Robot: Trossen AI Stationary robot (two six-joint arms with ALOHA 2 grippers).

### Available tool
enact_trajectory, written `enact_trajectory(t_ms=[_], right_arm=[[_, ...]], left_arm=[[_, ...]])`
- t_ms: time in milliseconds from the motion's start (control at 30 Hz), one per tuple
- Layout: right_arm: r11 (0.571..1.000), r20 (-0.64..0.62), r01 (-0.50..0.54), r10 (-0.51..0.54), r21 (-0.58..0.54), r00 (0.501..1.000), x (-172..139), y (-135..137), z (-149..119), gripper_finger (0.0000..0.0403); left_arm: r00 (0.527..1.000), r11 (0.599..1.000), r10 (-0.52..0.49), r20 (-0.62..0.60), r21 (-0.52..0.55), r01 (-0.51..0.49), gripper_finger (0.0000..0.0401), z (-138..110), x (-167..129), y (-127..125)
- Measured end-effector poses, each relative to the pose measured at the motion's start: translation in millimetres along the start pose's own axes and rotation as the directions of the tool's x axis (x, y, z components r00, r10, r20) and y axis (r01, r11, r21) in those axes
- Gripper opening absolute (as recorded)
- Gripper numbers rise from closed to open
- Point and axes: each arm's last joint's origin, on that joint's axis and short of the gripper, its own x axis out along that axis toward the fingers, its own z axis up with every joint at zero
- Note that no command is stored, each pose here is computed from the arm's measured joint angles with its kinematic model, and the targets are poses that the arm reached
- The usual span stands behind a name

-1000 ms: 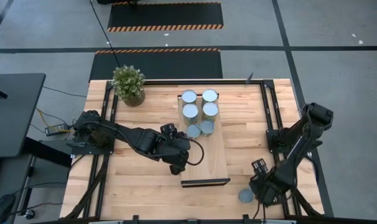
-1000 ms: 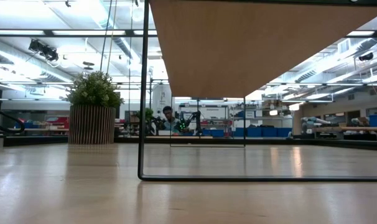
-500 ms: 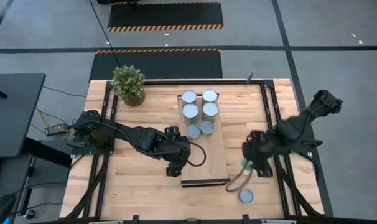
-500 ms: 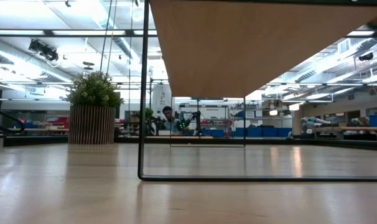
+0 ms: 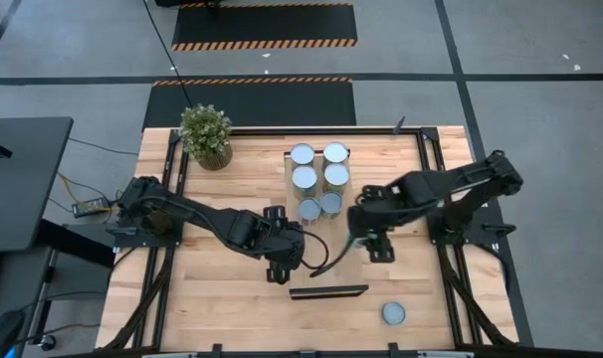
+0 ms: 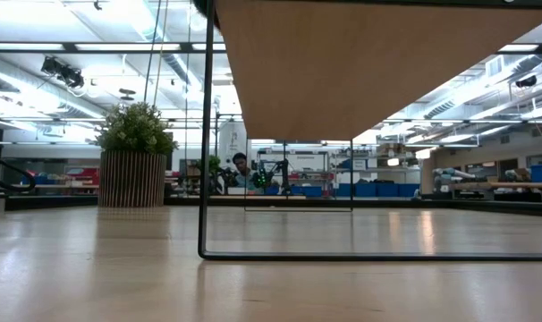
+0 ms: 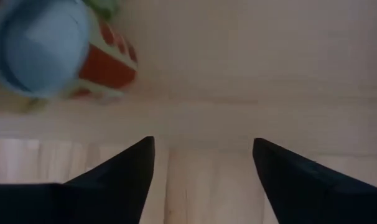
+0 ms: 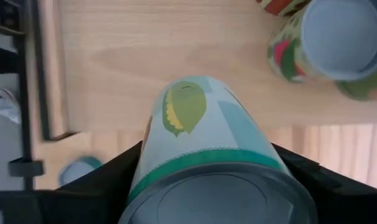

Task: Pick and place cans onto a shelf
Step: Put the canned mixed vegetables on the shelf

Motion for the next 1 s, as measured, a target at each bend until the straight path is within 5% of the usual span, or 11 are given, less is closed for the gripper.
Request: enact_trajectory(t_ms=[600,1000], right_arm=[[0.997,-0.033,-0.08,0.08,0.002,0.996,32,-19,32,0.0288],[0.996,-0.196,-0.022,0.004,-0.09,0.981,59,-16,53,0.0289]], left_arm=[[0.986,0.985,-0.02,0.163,-0.164,0.047,0.0201,-74,-56,42],[0.976,0.976,-0.001,0.216,-0.211,0.047,0.0187,-87,-76,64]])
